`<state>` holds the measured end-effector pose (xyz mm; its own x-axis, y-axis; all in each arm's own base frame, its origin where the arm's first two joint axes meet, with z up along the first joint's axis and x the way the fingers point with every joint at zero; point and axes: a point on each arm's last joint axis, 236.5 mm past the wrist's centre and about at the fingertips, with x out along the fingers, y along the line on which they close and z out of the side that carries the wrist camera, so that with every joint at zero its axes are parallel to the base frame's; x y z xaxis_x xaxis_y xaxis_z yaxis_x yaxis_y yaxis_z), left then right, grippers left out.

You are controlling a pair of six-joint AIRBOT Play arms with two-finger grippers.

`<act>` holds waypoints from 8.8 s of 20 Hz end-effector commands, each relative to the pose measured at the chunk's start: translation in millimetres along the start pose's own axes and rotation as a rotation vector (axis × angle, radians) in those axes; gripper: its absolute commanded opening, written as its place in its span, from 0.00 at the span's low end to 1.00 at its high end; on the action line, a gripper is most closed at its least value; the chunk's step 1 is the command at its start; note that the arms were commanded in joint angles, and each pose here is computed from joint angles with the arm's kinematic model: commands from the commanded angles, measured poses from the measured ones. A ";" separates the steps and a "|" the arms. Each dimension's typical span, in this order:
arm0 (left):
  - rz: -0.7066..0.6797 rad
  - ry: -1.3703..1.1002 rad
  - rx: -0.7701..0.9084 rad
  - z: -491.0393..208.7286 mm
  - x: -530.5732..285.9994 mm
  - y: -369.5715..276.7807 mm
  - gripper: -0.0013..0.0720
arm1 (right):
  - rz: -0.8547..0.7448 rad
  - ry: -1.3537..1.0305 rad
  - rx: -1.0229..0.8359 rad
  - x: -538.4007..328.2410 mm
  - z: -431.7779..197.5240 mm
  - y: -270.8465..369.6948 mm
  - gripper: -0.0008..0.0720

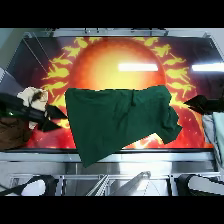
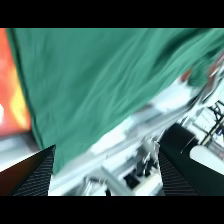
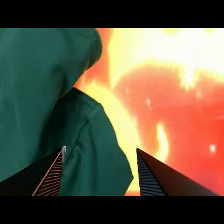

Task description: Fold the shirts.

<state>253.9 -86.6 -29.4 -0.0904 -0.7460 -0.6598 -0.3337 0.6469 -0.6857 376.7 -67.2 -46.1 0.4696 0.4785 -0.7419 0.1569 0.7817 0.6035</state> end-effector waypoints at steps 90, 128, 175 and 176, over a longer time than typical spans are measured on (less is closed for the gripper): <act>0.127 -0.045 0.023 123.8 -38.7 76.0 0.83 | 0.411 0.187 0.023 -4.9 -4.6 82.0 0.50; 0.170 0.163 0.059 52.5 51.8 73.0 0.04 | 0.055 0.281 0.484 49.0 -173.7 9.5 0.46; -0.285 -0.409 0.268 272.6 -59.3 -107.9 0.04 | 0.255 -0.319 -0.238 43.5 167.9 113.4 0.03; -0.281 -0.405 0.251 282.8 -51.5 -97.4 0.04 | 0.285 -0.325 -0.207 55.4 174.6 109.5 0.03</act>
<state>534.0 -93.4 42.9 0.3113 -0.8410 -0.4425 0.0753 0.4860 -0.8707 543.2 -16.4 78.2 0.7199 0.5574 -0.4137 -0.2332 0.7555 0.6122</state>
